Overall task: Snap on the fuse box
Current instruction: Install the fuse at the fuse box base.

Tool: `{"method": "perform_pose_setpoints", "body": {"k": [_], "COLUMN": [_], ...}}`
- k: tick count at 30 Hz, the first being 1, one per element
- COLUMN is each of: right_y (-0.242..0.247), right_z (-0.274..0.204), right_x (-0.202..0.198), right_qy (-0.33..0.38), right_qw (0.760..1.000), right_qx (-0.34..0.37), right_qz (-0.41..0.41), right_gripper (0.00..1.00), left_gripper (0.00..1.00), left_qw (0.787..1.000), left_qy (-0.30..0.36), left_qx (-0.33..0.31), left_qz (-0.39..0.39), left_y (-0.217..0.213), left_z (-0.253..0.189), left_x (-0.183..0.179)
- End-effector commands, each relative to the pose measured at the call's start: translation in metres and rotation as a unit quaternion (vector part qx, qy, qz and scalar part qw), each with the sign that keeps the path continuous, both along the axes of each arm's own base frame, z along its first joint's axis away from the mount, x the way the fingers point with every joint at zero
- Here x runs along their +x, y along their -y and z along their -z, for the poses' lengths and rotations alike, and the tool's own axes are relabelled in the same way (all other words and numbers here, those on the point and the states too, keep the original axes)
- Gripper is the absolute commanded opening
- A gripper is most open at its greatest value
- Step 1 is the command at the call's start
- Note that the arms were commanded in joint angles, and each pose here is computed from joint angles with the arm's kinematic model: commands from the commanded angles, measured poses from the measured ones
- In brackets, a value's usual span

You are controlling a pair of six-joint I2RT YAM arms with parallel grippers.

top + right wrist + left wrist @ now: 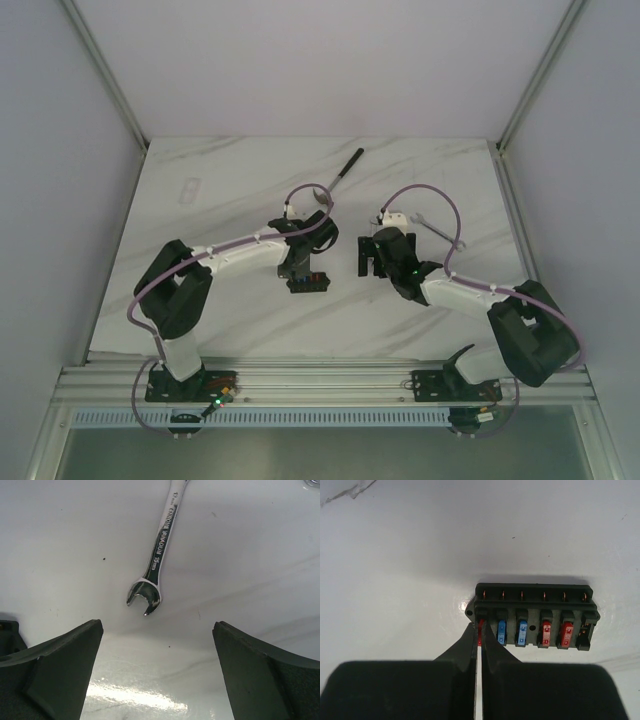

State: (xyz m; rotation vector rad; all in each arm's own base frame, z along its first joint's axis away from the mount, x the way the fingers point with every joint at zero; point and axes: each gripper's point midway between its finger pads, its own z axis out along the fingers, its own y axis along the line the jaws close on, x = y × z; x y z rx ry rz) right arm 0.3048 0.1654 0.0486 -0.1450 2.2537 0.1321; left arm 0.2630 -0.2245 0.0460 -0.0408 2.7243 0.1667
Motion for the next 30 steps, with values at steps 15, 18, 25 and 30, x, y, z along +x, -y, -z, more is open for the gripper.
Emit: {"method": "perform_pose_setpoints", "body": {"k": [15, 18, 25, 30], "right_y": [-0.008, -0.009, -0.011, -0.012], "right_z": [-0.007, -0.006, -0.005, -0.004], "right_x": [0.005, 0.005, 0.004, 0.004], "right_qy": [0.005, 0.004, -0.001, -0.002], "right_qw": [1.000, 1.000, 1.000, 1.000], "right_qx": [0.015, 0.015, 0.019, 0.021], "right_qz": [-0.010, -0.012, -0.015, -0.016], "right_gripper": [1.00, 1.00, 1.00, 1.00], "left_gripper": [0.00, 0.00, 0.00, 0.00], "left_qw": [0.998, 0.998, 0.997, 0.996], "left_qy": [-0.052, -0.061, -0.068, -0.092], "left_qx": [-0.008, -0.019, -0.022, -0.007], "left_qz": [-0.016, -0.013, -0.002, -0.002], "left_y": [-0.011, -0.008, 0.000, -0.007], "left_z": [0.047, 0.053, 0.060, 0.074], "left_x": [-0.035, -0.041, -0.044, -0.054]}}
